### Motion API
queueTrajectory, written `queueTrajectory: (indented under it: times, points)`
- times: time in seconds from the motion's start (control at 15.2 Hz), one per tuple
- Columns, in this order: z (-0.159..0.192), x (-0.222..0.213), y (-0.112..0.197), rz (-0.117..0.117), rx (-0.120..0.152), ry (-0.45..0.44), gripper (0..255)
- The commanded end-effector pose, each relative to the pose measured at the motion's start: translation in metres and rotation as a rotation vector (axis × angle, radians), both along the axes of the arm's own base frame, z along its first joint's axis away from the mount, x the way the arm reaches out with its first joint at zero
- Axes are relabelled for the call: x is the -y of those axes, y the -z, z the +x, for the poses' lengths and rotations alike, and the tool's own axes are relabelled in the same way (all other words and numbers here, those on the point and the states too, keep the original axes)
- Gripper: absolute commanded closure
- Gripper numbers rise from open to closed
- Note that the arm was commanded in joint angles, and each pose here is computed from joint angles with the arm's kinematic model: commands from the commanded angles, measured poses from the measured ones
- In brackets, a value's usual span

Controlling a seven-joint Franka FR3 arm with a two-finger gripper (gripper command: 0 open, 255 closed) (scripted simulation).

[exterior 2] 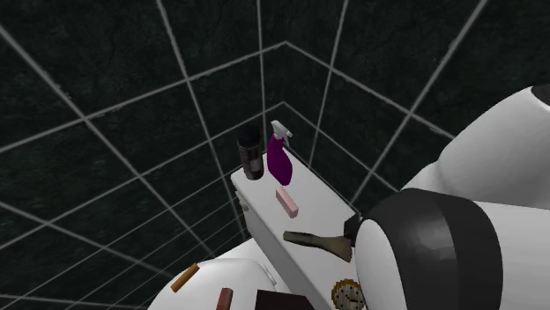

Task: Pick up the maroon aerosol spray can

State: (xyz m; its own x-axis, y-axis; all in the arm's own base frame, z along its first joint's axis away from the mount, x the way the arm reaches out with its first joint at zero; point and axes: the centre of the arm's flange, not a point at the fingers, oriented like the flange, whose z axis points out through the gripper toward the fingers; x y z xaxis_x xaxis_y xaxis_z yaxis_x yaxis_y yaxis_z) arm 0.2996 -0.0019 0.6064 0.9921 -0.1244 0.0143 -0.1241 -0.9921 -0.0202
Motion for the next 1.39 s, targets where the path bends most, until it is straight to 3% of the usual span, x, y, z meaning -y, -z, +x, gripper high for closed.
queueTrajectory:
  times: [0.0,1.32]
  points:
    - [0.0,0.0,0.0,0.0,0.0,0.0,0]
    - [0.157,-0.221,-0.008,-0.076,0.028,0.149,0]
